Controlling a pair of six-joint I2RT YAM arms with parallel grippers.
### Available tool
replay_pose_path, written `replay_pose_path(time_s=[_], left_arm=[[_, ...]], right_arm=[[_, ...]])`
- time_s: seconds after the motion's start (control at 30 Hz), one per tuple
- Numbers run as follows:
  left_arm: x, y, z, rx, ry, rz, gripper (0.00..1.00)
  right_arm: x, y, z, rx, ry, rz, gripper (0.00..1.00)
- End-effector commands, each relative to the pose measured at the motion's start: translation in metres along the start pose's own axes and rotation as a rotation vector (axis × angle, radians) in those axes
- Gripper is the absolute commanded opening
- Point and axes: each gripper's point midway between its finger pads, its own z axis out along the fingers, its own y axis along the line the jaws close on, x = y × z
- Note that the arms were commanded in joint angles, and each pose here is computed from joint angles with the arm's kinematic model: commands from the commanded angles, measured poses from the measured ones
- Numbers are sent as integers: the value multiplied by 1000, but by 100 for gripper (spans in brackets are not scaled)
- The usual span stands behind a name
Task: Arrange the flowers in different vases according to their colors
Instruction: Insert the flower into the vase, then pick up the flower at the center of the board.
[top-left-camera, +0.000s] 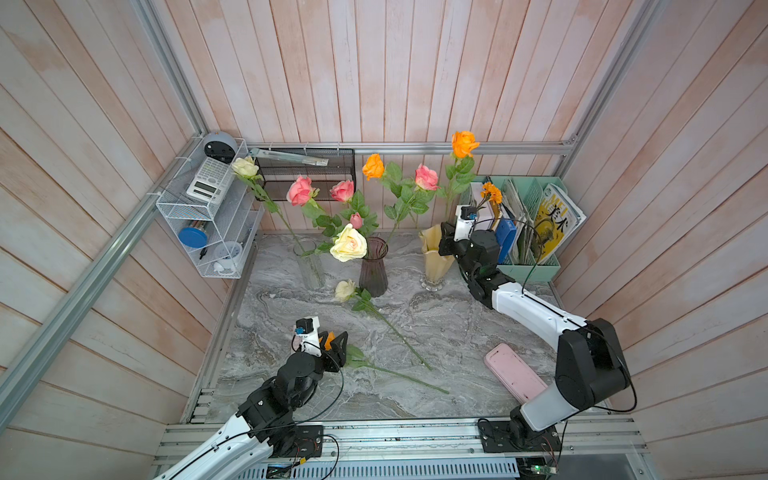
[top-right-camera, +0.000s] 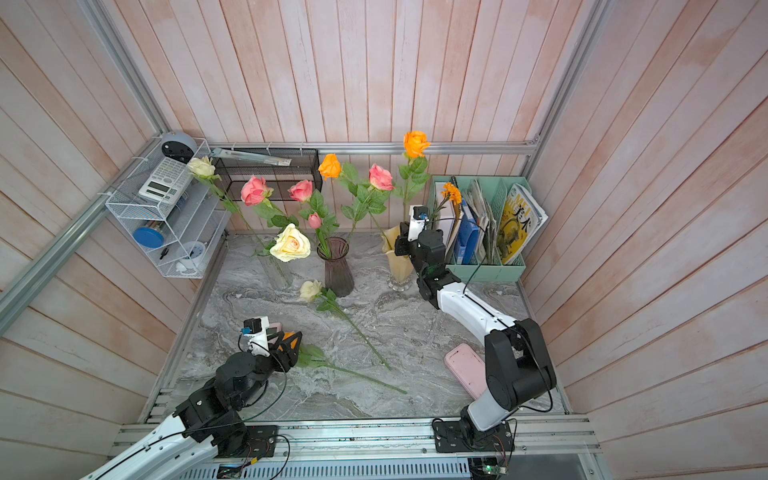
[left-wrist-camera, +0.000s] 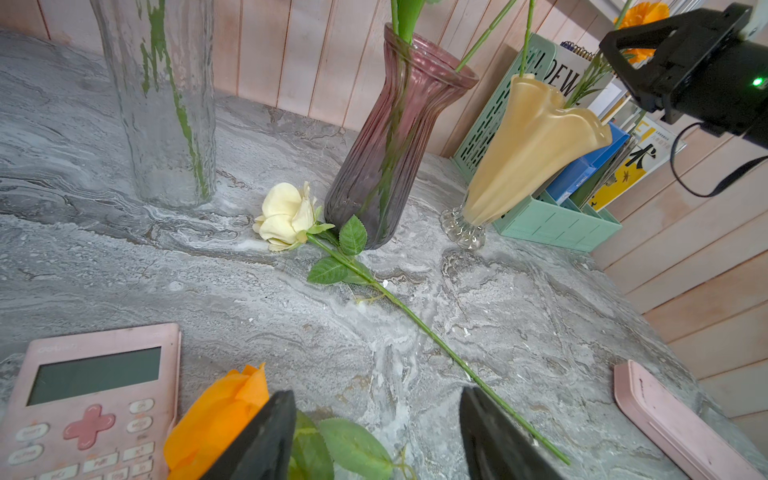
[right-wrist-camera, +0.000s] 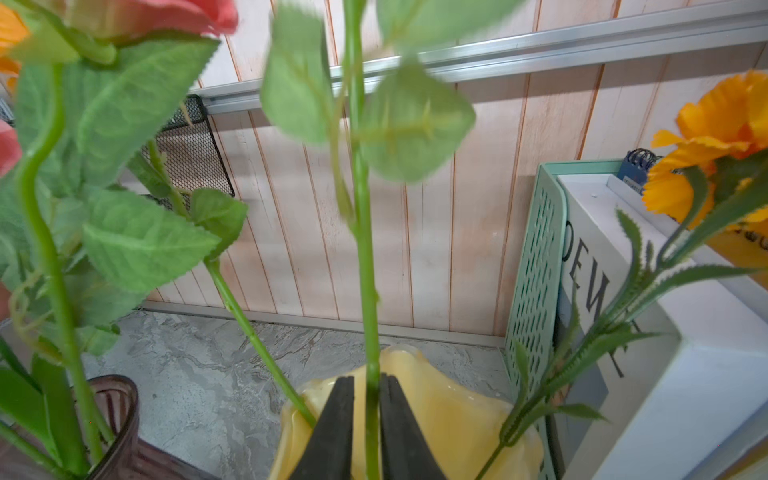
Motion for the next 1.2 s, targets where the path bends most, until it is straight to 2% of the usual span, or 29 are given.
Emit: replay_pose_path(time_s=[0.0, 0.27, 0.47, 0.67, 0.83, 0.93, 1.03, 1.1, 1.17], left_arm=[[2, -3, 1, 19, 2, 3, 68], [-2, -4, -3, 27, -4, 0, 68], [-5, -9, -4, 48, -8, -6, 68], [-12, -18, -2, 88, -33, -29, 69], [-13, -27, 3, 108, -13, -8, 69], [-14, -26, 5, 93, -8, 9, 69], [-17, -24, 6, 74, -17, 9, 69], [-17, -24, 7, 71, -16, 1, 69], [-16, -20, 8, 46, -9, -9, 69]], right_arm=[[-27, 2, -12, -3, -83, 1, 26], [-39, 4, -28, -8, -96, 5, 31], [-54, 10, -66, -21, -108, 3, 42], [-43, 38, -106, -105, 9, -28, 43], [2, 77, -141, -248, 182, -26, 42], [52, 109, -164, -369, 349, -28, 42], [116, 141, -186, -471, 571, -60, 42], [150, 151, -196, -485, 686, -75, 42], [172, 151, -197, -472, 744, -63, 42]])
